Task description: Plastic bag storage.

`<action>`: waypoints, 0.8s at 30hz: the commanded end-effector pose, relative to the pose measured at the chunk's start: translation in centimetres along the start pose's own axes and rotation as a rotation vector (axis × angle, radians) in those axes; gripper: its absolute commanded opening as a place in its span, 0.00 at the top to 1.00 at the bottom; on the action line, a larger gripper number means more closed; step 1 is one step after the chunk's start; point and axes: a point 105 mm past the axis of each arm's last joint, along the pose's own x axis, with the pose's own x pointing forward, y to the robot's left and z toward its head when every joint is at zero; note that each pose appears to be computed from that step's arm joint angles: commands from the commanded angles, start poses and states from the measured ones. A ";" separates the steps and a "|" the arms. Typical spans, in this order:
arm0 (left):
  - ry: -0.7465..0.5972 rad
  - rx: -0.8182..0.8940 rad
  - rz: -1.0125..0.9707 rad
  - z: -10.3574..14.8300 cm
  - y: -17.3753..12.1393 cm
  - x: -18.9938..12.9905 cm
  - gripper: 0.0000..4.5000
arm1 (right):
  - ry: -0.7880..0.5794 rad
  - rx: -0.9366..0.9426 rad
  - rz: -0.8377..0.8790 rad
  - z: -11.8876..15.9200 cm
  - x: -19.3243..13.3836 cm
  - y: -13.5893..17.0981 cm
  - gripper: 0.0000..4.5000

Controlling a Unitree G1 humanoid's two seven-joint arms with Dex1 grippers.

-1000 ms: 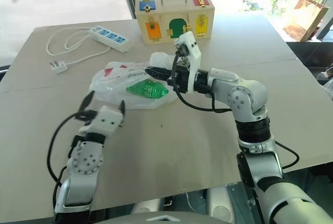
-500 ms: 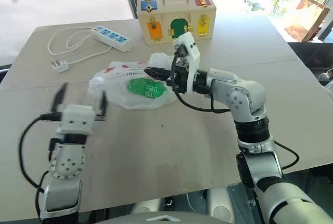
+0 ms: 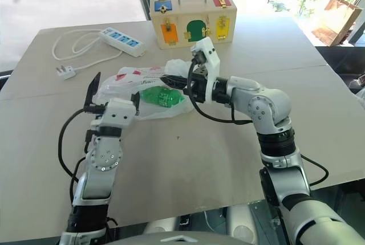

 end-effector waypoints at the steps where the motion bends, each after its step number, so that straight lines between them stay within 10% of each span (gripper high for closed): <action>1: 0.022 0.045 0.040 -0.4 -0.3 0.1 0.01 | -0.025 -0.036 0.019 0.9 -0.1 0.5 1.00; 24: 0.131 0.020 0.380 -1.8 6.7 -3.2 0.01 | -0.013 -0.030 0.042 0.6 0.3 0.7 1.00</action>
